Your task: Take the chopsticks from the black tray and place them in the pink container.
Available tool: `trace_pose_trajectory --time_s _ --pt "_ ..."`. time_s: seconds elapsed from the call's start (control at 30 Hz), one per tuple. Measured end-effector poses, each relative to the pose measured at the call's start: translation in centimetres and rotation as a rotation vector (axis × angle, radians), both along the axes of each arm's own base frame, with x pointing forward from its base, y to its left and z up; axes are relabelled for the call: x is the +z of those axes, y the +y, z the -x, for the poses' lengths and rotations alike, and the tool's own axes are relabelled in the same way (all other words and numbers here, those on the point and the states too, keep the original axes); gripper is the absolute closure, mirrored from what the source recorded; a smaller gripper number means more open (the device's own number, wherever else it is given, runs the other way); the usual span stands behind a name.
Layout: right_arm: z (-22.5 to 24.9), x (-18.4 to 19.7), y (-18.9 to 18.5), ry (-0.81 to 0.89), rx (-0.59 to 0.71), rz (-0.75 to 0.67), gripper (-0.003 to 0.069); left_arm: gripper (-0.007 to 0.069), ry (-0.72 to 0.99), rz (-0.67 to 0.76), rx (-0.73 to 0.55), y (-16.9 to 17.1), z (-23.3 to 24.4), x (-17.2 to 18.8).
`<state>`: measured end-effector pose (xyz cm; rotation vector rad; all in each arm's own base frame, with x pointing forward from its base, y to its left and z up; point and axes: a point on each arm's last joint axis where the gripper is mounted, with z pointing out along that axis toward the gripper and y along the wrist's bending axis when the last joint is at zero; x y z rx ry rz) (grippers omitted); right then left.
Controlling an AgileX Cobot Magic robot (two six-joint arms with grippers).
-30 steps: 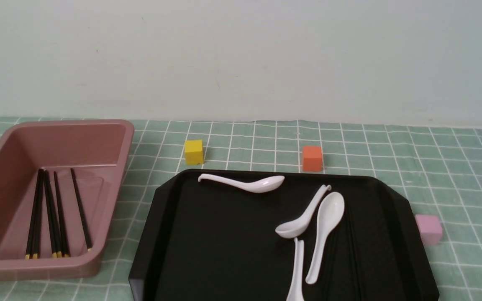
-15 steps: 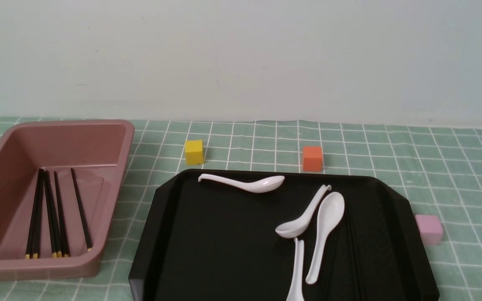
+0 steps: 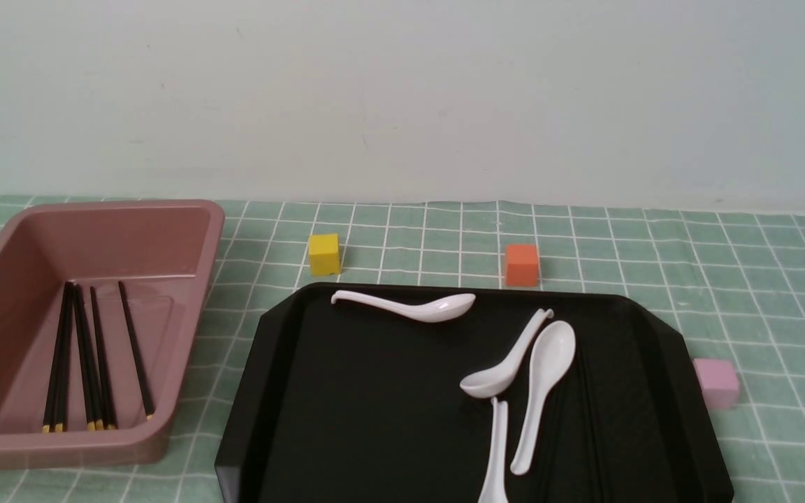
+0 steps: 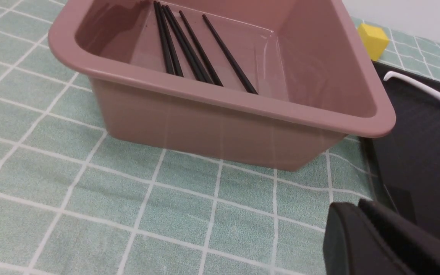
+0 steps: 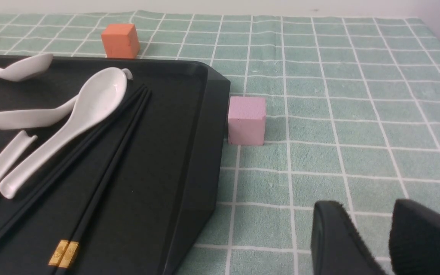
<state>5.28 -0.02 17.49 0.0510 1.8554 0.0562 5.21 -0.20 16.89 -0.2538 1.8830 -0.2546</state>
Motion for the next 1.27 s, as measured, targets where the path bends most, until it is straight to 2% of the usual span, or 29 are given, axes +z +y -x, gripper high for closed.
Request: trace_pose_trajectory --time_s 1.27 --pt "0.0 0.0 0.0 0.0 0.0 0.0 0.0419 0.0552 0.0 0.001 0.0 0.0 0.0 0.0"
